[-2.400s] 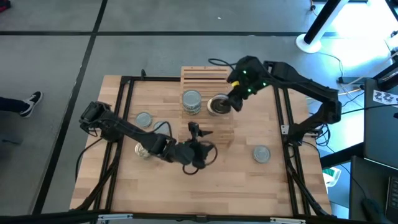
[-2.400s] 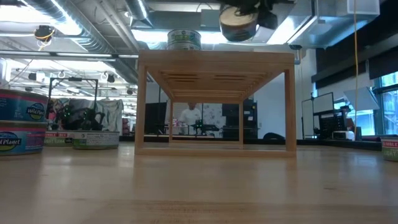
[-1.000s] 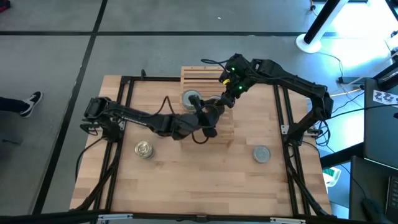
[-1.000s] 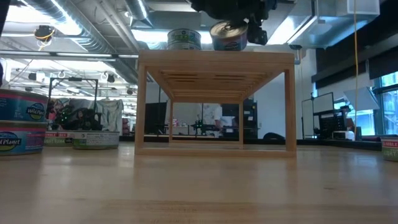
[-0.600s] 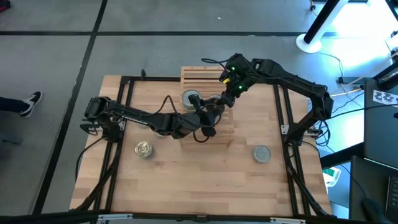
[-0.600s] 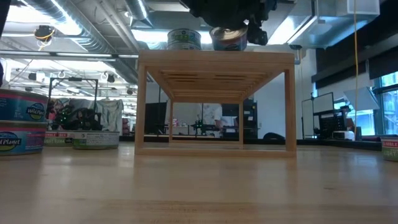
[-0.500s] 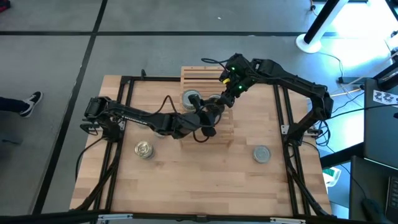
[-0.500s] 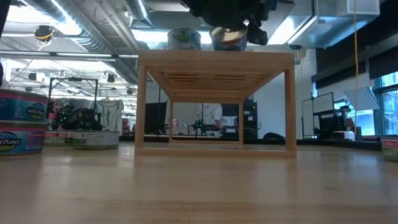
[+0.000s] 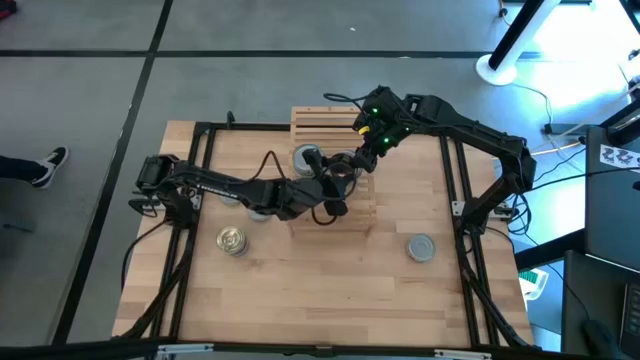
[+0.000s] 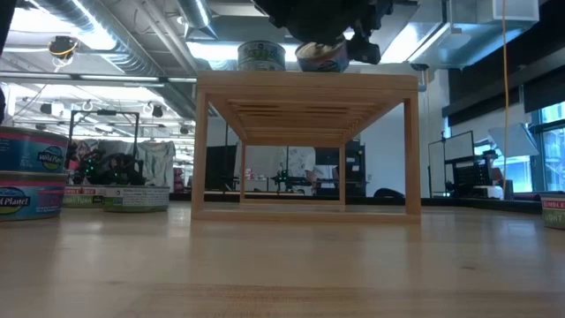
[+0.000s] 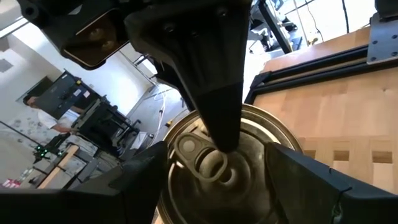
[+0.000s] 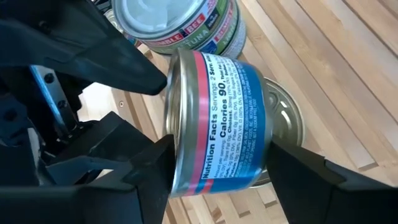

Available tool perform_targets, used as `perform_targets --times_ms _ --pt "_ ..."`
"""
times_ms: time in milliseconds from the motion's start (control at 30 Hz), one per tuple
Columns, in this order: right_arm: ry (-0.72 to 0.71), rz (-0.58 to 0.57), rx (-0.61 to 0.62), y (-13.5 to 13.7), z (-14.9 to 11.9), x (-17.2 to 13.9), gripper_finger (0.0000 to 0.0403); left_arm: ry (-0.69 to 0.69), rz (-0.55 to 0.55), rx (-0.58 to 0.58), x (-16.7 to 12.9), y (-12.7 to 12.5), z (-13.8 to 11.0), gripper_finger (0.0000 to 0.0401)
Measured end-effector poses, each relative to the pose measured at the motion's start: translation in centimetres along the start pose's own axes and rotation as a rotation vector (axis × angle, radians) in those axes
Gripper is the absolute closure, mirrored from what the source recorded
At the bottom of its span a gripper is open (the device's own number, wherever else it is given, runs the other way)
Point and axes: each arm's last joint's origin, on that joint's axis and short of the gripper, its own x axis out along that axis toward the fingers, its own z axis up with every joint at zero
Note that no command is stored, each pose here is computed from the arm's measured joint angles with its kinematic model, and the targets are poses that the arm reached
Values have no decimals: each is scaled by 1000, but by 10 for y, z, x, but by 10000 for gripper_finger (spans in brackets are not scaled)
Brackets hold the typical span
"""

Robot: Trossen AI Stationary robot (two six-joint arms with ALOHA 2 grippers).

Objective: Stack canned seafood by type on shelf
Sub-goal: Stack the blue tuna can on top of the blue tuna can on the shelf

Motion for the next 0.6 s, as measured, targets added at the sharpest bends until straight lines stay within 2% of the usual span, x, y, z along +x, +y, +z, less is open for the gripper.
perform_targets --times_ms 167,600 --pt "2 -4 -3 0 0 0 160 -3 -6 1 0 0 0 130" --pt "49 -62 -174 -2 -6 -2 160 15 -15 25 0 -2 -2 130"
